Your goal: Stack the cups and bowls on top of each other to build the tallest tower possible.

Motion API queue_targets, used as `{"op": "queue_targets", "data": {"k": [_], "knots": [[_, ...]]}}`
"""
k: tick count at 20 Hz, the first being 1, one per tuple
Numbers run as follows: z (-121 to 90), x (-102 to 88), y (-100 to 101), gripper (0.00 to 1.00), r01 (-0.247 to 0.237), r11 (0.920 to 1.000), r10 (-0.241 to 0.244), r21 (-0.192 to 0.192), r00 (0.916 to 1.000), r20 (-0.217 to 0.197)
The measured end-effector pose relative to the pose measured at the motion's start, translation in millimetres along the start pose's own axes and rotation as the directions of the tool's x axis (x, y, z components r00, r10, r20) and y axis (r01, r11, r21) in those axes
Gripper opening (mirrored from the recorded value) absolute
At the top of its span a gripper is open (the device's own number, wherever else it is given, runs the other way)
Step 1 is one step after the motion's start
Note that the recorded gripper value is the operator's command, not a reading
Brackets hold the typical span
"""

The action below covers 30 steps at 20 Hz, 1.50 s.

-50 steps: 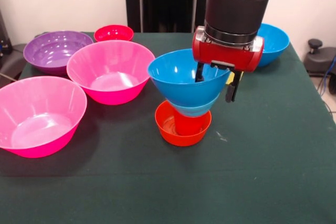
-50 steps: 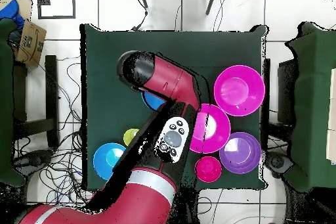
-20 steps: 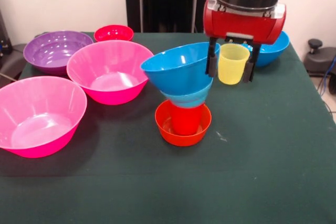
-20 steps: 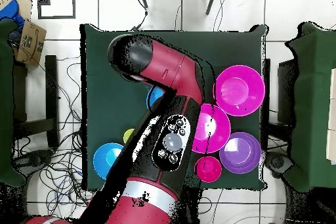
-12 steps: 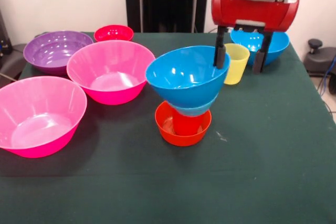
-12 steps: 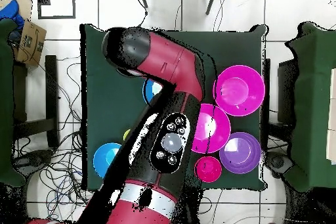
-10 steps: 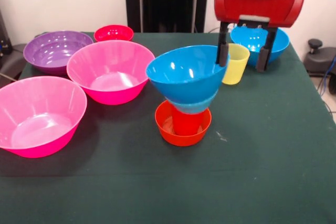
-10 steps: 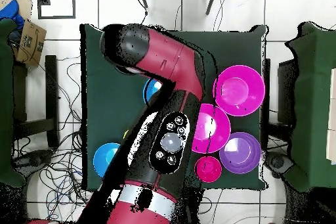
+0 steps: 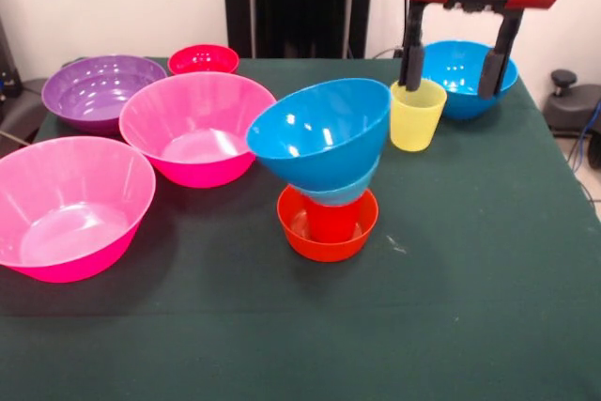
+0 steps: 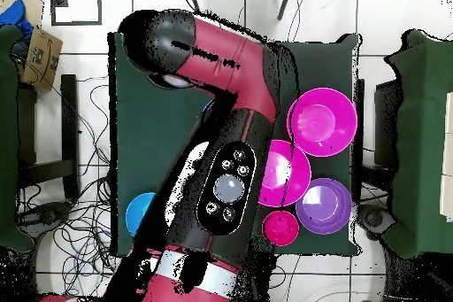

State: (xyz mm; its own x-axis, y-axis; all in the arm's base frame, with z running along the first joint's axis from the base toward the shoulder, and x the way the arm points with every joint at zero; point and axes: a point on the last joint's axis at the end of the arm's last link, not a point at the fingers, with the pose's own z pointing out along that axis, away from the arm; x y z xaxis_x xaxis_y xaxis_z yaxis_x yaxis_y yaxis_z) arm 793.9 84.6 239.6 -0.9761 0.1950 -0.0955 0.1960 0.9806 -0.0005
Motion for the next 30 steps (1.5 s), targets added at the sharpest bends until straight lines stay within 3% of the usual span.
{"op": "queue_targets", "data": {"k": [12, 16, 24, 30], "knots": [[-47.6, -22.8, 2.8, 1.0, 0.035, 0.9994, -0.035, 0.004, 0.9994, -0.002], [-72.7, -30.8, 3.8, 1.0, 0.044, 0.999, -0.044, 0.007, 0.999, -0.008], [-105.1, -53.4, -1.9, 1.0, 0.03, 0.9995, -0.03, 0.01, 0.9977, 0.06], [-107.7, -57.0, -5.8, 1.0, 0.015, 0.9998, -0.016, 0.01, 0.9974, 0.07]]}}
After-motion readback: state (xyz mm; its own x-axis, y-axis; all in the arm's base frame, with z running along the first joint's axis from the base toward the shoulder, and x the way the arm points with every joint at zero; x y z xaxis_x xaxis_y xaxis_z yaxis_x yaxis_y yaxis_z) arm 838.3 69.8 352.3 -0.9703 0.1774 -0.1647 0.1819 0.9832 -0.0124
